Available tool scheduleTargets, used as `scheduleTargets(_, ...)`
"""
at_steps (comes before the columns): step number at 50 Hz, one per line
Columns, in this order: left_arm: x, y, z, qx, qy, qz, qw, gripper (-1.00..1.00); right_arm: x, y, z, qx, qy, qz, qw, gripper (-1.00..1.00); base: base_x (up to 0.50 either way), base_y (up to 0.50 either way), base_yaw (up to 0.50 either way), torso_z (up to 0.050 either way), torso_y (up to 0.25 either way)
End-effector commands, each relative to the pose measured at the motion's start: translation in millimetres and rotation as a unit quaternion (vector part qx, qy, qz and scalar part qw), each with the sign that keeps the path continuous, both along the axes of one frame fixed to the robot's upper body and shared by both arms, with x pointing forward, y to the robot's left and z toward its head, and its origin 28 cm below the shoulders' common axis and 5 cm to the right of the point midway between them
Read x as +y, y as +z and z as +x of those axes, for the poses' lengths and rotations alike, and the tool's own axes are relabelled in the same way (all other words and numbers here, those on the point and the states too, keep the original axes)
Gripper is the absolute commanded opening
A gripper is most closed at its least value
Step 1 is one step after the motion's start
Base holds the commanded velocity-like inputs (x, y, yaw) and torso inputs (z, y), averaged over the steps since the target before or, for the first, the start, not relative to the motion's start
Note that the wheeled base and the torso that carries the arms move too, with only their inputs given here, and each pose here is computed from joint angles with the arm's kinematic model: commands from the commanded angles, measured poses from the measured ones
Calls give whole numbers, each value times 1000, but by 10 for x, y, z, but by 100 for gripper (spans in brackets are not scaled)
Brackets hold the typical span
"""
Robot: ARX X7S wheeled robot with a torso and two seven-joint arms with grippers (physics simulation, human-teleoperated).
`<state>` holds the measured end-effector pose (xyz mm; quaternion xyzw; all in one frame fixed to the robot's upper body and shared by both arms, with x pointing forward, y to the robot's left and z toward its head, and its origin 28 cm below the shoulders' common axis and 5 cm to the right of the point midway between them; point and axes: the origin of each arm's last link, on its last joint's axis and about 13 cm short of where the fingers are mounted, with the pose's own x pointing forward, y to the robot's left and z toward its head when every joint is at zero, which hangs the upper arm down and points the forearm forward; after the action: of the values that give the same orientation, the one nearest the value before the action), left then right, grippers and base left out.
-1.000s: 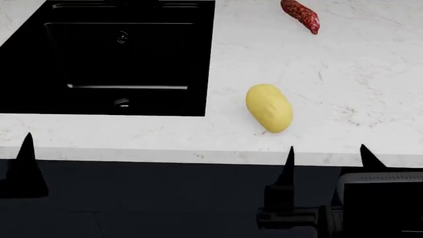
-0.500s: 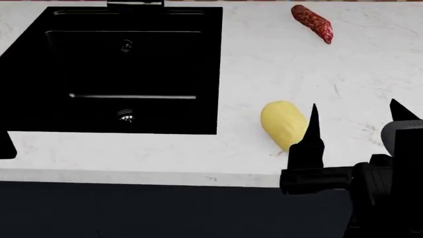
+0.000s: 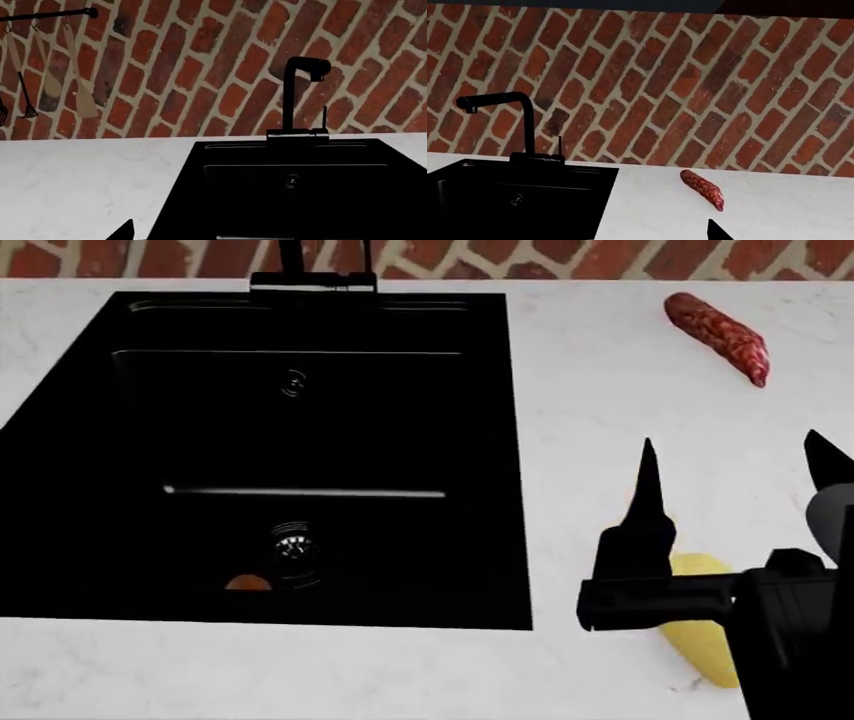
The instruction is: Pick the potato from the counter and place it in the sink
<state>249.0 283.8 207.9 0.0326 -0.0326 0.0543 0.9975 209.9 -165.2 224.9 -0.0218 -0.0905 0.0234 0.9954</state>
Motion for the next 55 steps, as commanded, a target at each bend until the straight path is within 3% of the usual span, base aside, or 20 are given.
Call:
scheduleTargets(1, -24, -20, -4, -1, -9, 2, 1000, 100, -16, -3, -29, -5, 1, 7, 1000, 100, 395, 188, 0, 0, 0)
scheduleTargets(18, -36, -88, 26, 9, -10, 4, 1000, 100, -40, 0, -62, 2, -2, -6, 1000, 100, 247, 110, 0, 0, 1)
scheduleTargets(25, -18, -103, 17, 10, -8, 5, 1000, 100, -120, 118, -108, 38, 8, -14, 999, 100, 0, 0, 0, 0, 0)
scheduleTargets(29, -12, -109, 27, 11, -8, 7, 1000, 100, -215, 311, -158, 71, 19, -56, 996, 100, 0, 0, 0, 0, 0)
scheduleTargets(32, -11, -115, 23, 11, -8, 6, 1000, 100, -274, 422, -198, 86, 29, -57, 994, 100, 0, 0, 0, 0, 0)
scheduleTargets(55, 8, -162, 34, 15, -5, 8, 1000, 100, -518, 663, -176, 195, 14, -112, 974, 100, 0, 0, 0, 0, 0)
